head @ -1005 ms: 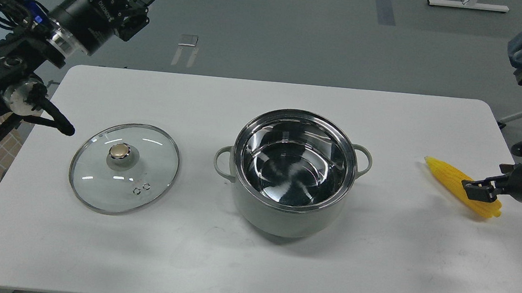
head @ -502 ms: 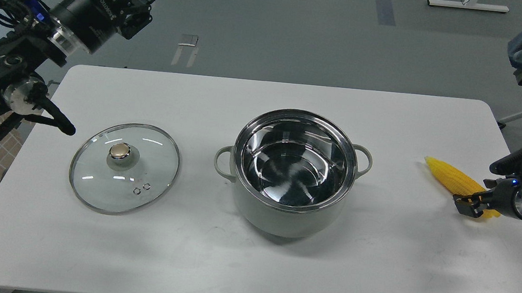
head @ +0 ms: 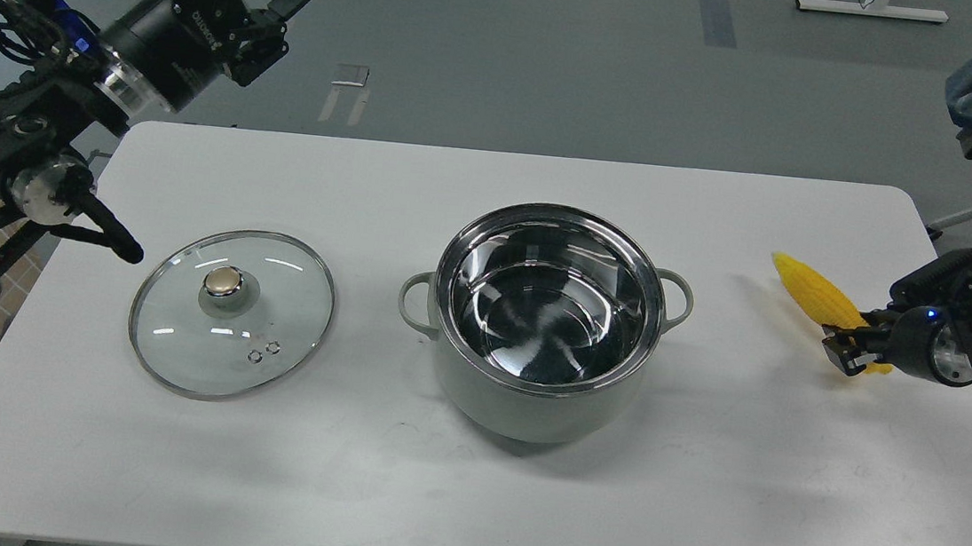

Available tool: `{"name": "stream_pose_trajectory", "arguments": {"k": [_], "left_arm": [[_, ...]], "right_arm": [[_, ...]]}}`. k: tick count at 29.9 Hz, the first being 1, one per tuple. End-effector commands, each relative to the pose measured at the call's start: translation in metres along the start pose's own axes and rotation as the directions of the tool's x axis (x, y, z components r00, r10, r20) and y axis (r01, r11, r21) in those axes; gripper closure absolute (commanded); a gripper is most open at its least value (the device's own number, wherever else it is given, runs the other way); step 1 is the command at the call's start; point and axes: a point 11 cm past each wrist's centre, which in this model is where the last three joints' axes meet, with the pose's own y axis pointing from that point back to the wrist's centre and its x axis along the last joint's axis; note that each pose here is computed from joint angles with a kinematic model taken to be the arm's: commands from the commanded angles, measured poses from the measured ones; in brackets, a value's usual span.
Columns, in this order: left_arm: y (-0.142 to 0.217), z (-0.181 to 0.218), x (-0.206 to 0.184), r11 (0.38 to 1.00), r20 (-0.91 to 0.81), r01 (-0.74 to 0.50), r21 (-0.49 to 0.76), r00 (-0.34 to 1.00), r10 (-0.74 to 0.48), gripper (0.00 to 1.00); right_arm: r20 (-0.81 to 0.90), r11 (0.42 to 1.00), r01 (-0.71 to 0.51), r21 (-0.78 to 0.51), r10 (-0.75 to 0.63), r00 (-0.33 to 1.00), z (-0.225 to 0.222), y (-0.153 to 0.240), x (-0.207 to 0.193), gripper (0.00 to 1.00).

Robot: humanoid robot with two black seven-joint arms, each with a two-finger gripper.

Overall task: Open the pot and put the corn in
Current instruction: 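Lift the corn cob with the right gripper toward the pot, then lower the corn cob into the pot and open the right gripper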

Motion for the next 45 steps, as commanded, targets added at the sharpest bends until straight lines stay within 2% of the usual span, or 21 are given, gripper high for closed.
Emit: {"name": "stream_pose_trajectory", "arguments": {"k": [1, 6, 15, 20, 26, 36, 42, 45], "left_arm": [[-0.001, 0.000, -0.001, 1.000, -0.002, 0.002, -0.003, 1.000, -0.002, 0.06], [-0.001, 0.001, -0.002, 1.000, -0.003, 0.005, -0.005, 1.000, -0.005, 0.06], [-0.002, 0.003, -0.005, 1.000, -0.004, 0.013, -0.010, 1.000, -0.013, 0.06], [-0.003, 0.003, -0.007, 1.000, -0.007, 0.017, -0.014, 1.000, -0.017, 0.06], [-0.003, 0.005, -0.008, 1.000, -0.007, 0.020, -0.017, 1.000, -0.020, 0.06], [-0.005, 0.003, -0.011, 1.000, -0.016, 0.022, -0.019, 1.000, -0.022, 0.06], [-0.005, 0.002, -0.011, 1.000, -0.016, 0.023, -0.018, 1.000, -0.023, 0.06], [-0.004, 0.002, -0.011, 1.000, -0.018, 0.023, -0.017, 1.000, -0.023, 0.05]], "right_arm": [[-0.044, 0.995, -0.094, 0.034, 0.096, 0.994, 0.001, 0.021, 0.052, 0.98], [-0.103, 0.977, -0.143, 0.156, 0.161, 0.982, -0.033, 0.047, 0.114, 0.98], [-0.150, 0.918, -0.115, 0.380, 0.184, 0.971, -0.114, 0.072, 0.160, 0.98], [-0.199, 0.888, -0.070, 0.455, 0.177, 0.964, -0.155, 0.062, 0.176, 0.97], [-0.229, 0.870, -0.010, 0.492, 0.141, 0.963, -0.186, 0.038, 0.179, 0.94], [-0.246, 0.859, 0.054, 0.508, 0.085, 0.965, -0.211, 0.007, 0.164, 0.90], [-0.245, 0.859, 0.063, 0.508, 0.074, 0.967, -0.214, 0.001, 0.162, 0.78], [-0.244, 0.858, 0.073, 0.508, 0.062, 0.968, -0.214, -0.001, 0.156, 0.65]]}}
